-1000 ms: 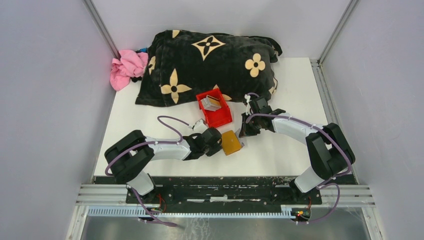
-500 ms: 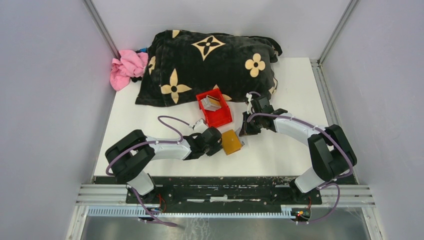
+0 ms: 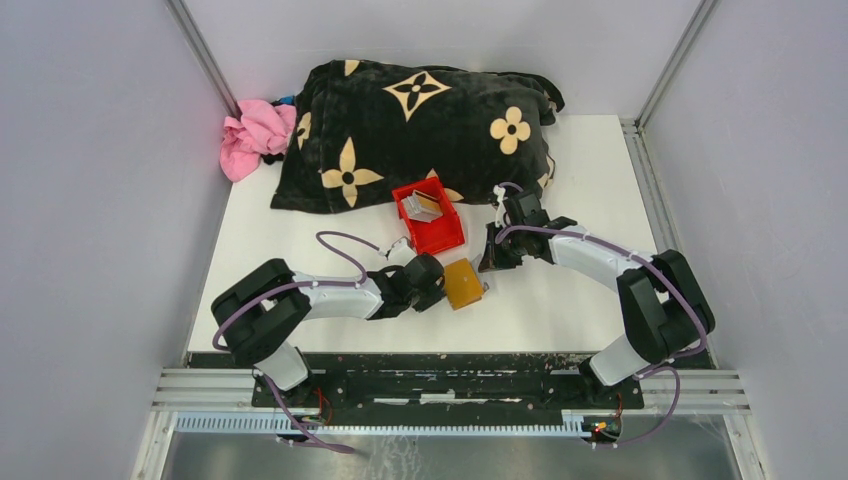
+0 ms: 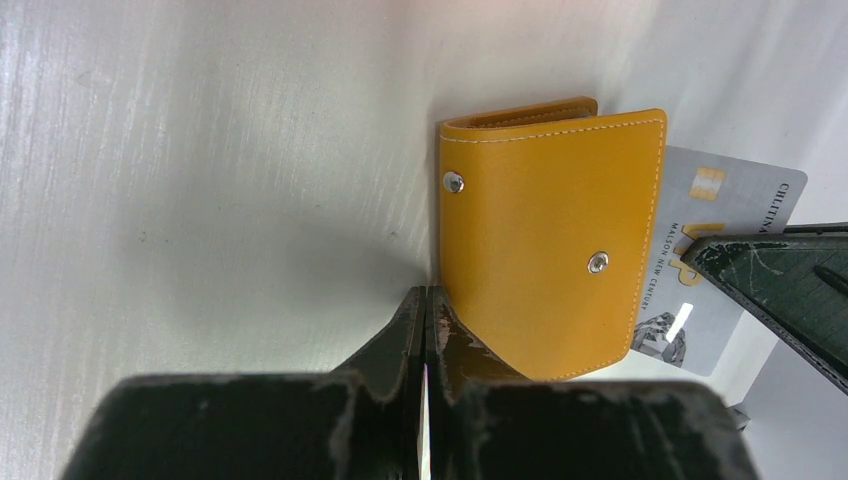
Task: Put the credit cards into the card holder
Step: Open the card holder at the center of the board.
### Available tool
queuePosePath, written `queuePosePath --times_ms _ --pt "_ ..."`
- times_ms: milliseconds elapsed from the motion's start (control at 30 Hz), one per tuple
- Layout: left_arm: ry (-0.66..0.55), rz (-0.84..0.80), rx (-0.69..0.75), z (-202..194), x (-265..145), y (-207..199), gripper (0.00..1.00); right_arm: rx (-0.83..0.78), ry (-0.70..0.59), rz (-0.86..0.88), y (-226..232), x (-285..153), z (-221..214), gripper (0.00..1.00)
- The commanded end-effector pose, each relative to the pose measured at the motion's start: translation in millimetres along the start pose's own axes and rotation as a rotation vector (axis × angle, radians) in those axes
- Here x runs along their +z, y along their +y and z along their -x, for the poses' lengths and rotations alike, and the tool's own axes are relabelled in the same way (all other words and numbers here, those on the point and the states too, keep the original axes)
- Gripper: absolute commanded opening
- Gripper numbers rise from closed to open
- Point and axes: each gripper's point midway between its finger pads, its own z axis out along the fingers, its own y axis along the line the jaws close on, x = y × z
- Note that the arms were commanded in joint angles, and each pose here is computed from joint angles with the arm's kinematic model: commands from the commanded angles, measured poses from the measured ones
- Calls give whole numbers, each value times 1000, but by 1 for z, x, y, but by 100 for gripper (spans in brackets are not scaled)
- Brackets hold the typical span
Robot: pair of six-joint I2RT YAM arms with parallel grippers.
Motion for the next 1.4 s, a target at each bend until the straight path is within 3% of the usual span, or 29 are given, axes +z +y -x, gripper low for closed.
queuePosePath --times_ms 0,833,1367 --pt "79 289 145 -22 2 93 3 -7 -61 55 14 -11 15 1" --pt "89 295 170 -22 3 94 3 78 -48 158 31 -5 13 1" --pt "126 188 178 -32 9 83 3 82 -56 196 42 -4 13 1"
